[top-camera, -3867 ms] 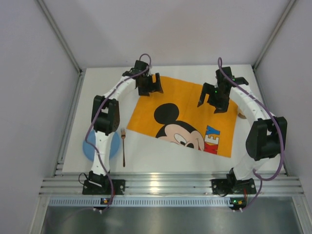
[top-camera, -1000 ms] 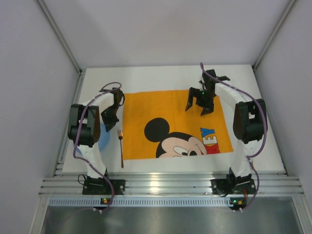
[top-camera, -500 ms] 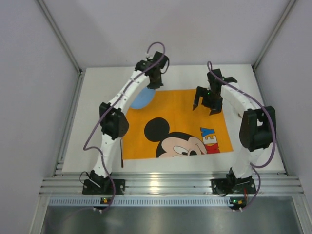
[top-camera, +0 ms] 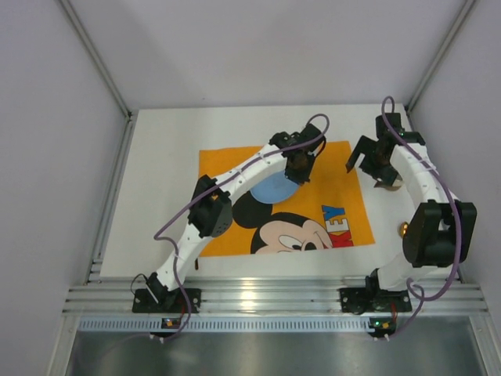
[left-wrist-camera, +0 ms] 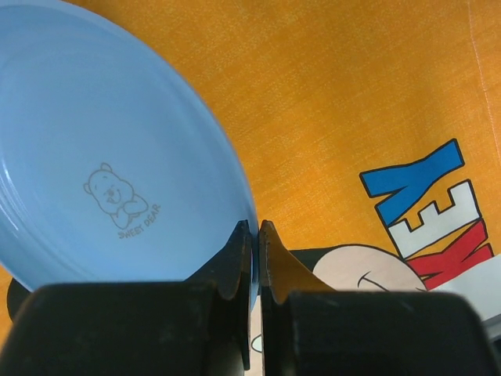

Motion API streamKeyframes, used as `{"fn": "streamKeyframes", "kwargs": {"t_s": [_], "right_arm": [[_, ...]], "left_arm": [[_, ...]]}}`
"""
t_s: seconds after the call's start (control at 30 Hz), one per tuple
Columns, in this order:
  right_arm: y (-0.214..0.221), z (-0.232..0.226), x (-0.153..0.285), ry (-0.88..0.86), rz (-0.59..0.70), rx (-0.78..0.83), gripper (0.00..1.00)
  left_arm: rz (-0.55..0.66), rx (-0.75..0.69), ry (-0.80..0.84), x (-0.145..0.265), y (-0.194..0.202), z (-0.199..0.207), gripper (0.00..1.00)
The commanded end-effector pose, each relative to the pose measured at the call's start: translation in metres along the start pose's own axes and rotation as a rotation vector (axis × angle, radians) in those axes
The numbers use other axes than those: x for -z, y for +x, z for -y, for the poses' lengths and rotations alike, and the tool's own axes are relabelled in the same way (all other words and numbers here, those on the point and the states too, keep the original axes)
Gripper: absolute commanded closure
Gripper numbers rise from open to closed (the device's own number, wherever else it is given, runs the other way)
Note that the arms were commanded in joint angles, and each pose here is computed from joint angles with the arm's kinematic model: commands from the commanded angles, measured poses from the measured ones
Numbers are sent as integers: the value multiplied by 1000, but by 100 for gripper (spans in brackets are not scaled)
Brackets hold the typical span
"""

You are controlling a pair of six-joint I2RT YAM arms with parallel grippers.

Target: Set the dinner table for one person

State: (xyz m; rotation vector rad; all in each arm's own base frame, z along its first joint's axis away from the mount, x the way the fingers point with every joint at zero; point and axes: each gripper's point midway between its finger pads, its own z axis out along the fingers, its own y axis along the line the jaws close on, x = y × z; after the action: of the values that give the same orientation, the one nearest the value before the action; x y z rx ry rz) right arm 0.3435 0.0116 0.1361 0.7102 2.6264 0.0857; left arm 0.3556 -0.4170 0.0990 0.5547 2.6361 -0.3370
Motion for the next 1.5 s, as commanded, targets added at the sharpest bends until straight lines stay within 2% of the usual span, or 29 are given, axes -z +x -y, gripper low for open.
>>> {"fn": "streamKeyframes", "kwargs": {"t_s": [0.0,0.03,0.07,0.13,0.17,0.33,0.43,0.47,0.53,0.57,0.6,0.63,0.77,0.87,1.27,1.37,1.47], "right_arm": [[-13,24,19,43,64,-38,0],[-17,28,22,48,78,-48,0],[-24,32,26,59,98,-60,0],[-35,46,30,73,118,-109,0],[-42,48,33,65,127,-124,0],[-71,74,44,92,172,-207,0],[-79,100,47,145,178,-273,0],[-80,111,46,182,181,-295,0],[-82,128,44,212,179,-341,0],[-81,135,38,223,160,-358,0],[-82,145,35,238,155,-384,0],[-84,150,32,245,152,-397,0],[-91,166,4,218,99,-450,0],[-99,162,-13,185,78,-455,2],[-105,150,-54,200,64,-449,5],[-102,145,-70,233,46,-423,9],[-101,144,-82,316,50,-363,19]], "left_arm": [[-55,6,94,-13,12,10,100],[-72,4,104,-16,18,11,100],[-83,-5,130,-17,21,15,89],[-93,-17,164,-15,25,21,57],[-88,-21,172,-13,24,23,2],[39,-16,136,29,-7,14,2],[88,59,88,49,-21,-13,2],[154,103,46,72,-36,-35,1],[140,168,-6,74,-25,-66,1],[175,216,-11,92,-32,-90,2],[197,240,-12,96,-33,-102,2],[158,288,-55,88,-16,-135,2],[197,340,-123,104,-2,-194,2],[183,367,-161,105,8,-222,2],[140,406,-150,89,28,-235,2],[124,405,-155,84,29,-237,2],[135,407,-159,86,24,-243,1]]}}
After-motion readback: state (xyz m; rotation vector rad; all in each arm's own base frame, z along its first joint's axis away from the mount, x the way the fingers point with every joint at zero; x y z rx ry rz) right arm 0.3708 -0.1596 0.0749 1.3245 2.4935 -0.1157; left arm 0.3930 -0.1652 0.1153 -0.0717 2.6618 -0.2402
